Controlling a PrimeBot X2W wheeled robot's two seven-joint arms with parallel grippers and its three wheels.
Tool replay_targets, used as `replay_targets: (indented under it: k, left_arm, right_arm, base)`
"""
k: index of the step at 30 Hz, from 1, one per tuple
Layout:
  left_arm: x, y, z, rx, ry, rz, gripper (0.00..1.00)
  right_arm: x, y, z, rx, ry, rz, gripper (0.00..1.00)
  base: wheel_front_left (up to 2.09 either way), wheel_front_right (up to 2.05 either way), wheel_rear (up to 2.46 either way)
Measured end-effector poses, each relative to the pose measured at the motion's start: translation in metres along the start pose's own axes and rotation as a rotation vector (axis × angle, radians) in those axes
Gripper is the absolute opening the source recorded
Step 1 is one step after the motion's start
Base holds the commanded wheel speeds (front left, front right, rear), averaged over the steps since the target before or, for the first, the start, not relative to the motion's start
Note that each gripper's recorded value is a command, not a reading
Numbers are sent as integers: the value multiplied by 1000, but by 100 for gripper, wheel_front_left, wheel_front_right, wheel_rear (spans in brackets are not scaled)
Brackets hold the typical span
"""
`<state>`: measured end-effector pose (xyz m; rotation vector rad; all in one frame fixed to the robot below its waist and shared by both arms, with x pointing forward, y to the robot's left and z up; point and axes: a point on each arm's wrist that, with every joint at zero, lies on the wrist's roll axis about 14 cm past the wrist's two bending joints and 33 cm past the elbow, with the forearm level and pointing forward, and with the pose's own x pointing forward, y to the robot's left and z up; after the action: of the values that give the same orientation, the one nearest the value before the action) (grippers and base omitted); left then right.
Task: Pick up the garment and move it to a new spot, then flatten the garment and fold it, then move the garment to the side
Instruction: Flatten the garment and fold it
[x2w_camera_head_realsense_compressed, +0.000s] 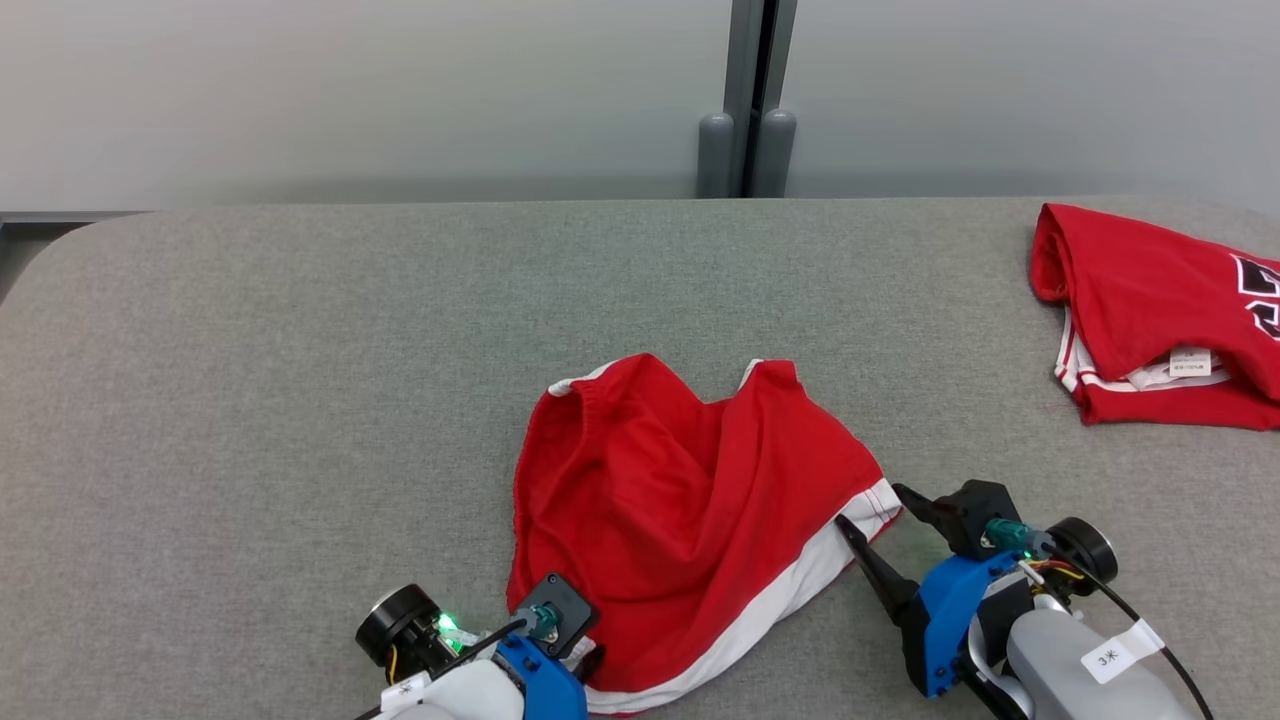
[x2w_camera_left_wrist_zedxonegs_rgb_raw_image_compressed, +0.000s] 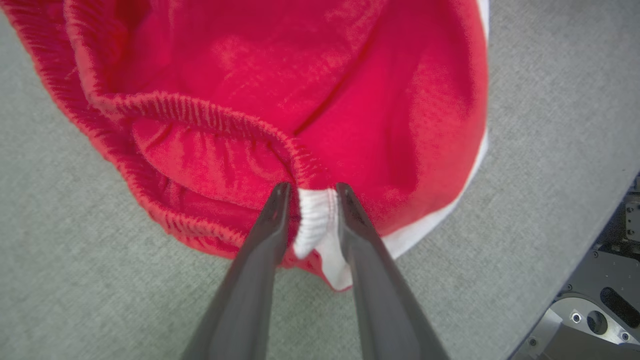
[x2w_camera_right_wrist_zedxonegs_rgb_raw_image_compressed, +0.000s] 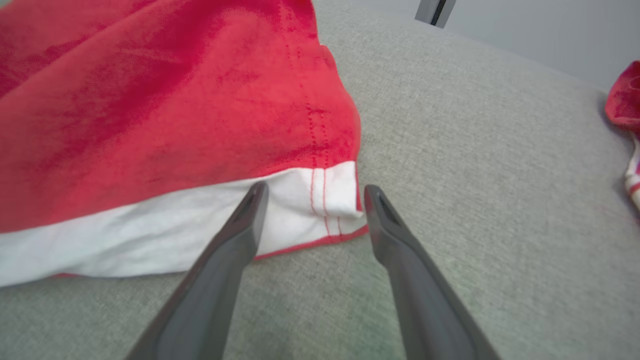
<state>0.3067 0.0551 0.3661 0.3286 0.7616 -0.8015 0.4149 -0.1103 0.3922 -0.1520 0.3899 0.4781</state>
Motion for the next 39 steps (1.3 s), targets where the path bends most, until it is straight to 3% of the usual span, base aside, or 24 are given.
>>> replay_targets:
  k: [1, 2, 3, 4, 8, 14, 22, 34, 39]
  left_arm:
    - [0, 0, -1, -7, 1, -2, 29]
    - [0, -1, -2, -10, 5, -4, 0]
    - [0, -1, -3, -26, 6, -8, 0]
    - [1, -3, -3, -48, 1, -15, 0]
    - [0, 0, 6, -106, -62, -12, 0]
    - [-14, 18, 48, -222, -305, 55, 0]
    - [-52, 51, 114, -324, -617, 123, 0]
    - [-98, 181, 241, -383, -981, 265, 0]
    - [-103, 225, 304, -413, -1111, 259, 0]
  right_arm:
    - [1, 2, -1, -1, 7, 7, 100]
    - [2, 3, -3, -3, 14, 13, 69]
    - [3, 5, -4, -5, 20, 20, 15]
    - [3, 6, -5, -3, 23, 25, 0]
    - [6, 7, 0, 7, 10, 34, 0]
    - [2, 1, 20, 34, -62, 26, 0]
    - [-5, -22, 83, 87, -262, -11, 0]
    - [38, -70, 223, 185, -509, -37, 0]
    - [59, -104, 281, 224, -597, -80, 0]
  base:
    - [0, 0, 0]
    - [0, 0, 0]
    - [0, 0, 0]
    - [0, 0, 0]
    - [0, 0, 0]
    - [0, 0, 0]
    - [0, 0, 0]
    - [0, 0, 0]
    - [0, 0, 0]
